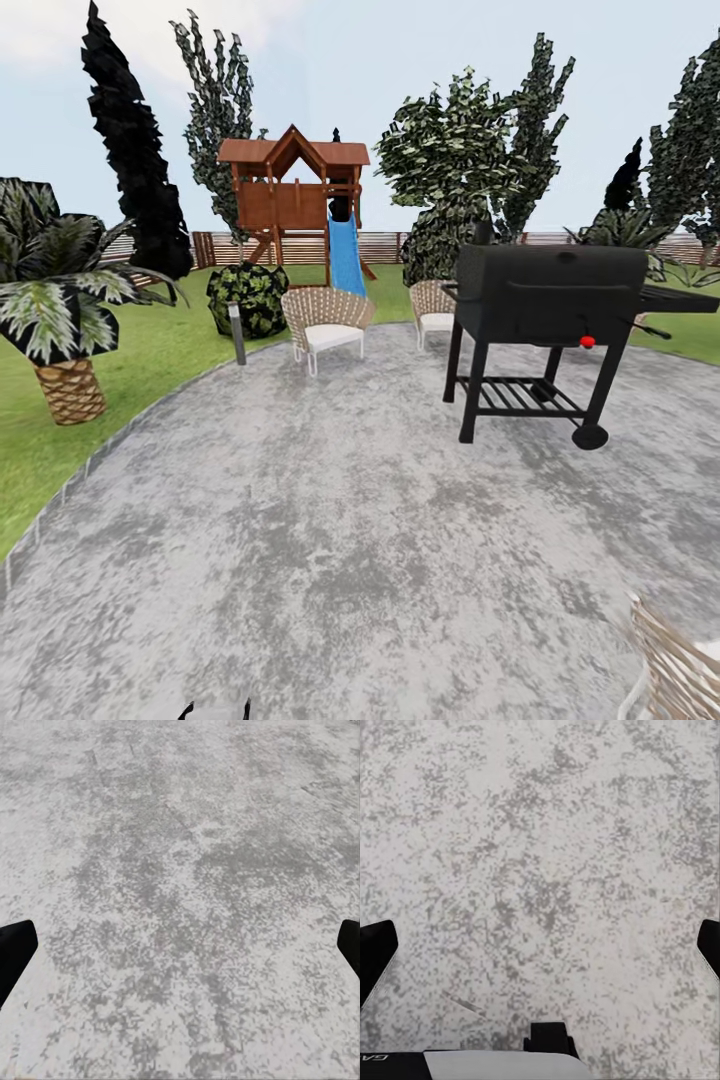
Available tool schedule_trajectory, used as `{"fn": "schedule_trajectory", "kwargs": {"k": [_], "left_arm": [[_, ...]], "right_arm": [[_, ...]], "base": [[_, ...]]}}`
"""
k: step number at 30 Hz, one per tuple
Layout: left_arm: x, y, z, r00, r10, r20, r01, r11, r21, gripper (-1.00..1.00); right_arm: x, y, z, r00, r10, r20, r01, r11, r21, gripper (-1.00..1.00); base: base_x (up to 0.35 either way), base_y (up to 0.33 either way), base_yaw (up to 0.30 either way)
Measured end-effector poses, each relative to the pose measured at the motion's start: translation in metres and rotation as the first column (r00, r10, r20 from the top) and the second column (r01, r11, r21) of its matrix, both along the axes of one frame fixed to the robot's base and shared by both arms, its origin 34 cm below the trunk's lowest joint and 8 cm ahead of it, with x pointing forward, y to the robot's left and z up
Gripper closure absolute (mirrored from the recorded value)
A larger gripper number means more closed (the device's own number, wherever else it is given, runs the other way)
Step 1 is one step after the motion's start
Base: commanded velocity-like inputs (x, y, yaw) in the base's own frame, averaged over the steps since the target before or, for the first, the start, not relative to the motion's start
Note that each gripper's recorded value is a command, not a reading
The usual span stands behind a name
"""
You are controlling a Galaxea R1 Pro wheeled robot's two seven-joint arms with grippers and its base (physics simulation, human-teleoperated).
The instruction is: In the garden, pick up the pesticide atomizer on the floor and spray pesticide onto both trees until each tree trunk is fully covered.
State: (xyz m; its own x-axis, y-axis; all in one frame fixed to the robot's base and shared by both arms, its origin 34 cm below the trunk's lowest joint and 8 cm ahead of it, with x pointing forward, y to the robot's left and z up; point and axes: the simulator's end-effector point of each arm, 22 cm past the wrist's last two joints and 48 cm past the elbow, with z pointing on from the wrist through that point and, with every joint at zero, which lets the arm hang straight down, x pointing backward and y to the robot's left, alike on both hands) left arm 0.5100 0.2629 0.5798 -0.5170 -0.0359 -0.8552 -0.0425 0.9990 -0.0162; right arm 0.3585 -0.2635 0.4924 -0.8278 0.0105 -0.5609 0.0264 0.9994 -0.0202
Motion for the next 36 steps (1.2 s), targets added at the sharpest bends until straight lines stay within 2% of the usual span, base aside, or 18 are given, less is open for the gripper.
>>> {"fn": "schedule_trajectory", "kwargs": {"k": [36], "left_arm": [[0.0000, -0.0004, 0.0000, 1.000, 0.001, 0.000, -0.001, 1.000, -0.001, -1.00]], "right_arm": [[0.0000, 0.0000, 0.0000, 1.000, 0.000, 0.000, 0.000, 1.000, 0.000, -1.00]], "base": [[0.337, 0.000, 0.000]]}}
